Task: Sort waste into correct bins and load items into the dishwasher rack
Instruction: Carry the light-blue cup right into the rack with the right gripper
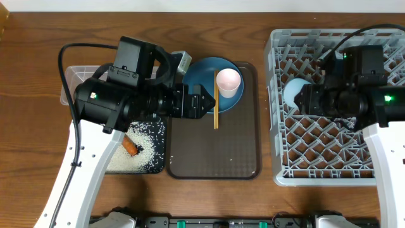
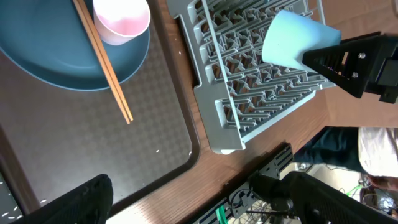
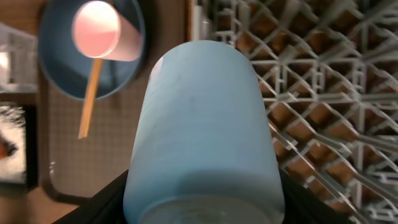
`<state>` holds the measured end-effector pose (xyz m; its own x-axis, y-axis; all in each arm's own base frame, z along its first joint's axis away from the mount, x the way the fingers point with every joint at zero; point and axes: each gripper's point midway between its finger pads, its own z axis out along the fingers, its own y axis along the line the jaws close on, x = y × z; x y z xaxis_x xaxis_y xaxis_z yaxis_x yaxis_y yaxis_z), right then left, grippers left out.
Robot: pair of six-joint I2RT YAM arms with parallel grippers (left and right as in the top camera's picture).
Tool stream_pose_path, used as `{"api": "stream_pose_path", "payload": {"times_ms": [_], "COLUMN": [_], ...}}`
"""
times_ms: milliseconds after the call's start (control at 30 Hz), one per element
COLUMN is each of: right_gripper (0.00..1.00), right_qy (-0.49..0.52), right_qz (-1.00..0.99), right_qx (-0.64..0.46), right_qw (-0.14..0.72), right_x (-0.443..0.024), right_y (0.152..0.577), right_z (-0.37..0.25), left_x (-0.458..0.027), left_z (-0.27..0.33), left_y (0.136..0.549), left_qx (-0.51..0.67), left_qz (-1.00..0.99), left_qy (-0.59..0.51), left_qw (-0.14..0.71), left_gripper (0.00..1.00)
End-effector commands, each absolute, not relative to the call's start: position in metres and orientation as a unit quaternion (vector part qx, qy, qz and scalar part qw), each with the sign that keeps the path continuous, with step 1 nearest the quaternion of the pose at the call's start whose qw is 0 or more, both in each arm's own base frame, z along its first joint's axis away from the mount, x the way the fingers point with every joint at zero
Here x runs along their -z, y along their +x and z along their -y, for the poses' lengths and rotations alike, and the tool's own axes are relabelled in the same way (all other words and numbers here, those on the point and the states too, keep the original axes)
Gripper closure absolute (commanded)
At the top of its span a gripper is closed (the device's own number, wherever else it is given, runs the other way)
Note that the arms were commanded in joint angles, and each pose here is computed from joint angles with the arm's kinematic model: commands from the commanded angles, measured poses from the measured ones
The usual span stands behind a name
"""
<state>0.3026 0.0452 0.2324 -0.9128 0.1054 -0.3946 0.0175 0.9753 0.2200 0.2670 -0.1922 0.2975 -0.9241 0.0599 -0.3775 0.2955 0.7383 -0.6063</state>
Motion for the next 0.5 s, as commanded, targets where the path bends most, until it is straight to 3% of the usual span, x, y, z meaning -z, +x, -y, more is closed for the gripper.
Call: {"api": "stream_pose_path", "payload": {"times_ms": [0, 467], "right_gripper": [0.81, 0.83], "right_qy": [0.073, 0.085], "right_qz": [-0.976, -0.994], "right_qx": [-0.070, -0.010], "right_qw": [0.191, 0.070], "right_x": [-0.222, -0.195], "right_y": [0.310, 0.341], "right_z": [-0.024, -0.008], "left_x": [-0.294, -0.294], "left_z": [0.190, 0.190], "left_y": [0.268, 0.268], "left_qx": [0.341, 0.341], "left_qz": [-0.919, -0.919], "left_qy": [0.100, 0.100], "left_qw": [0.171, 0.171], "left_gripper": [0.06, 0.03]}}
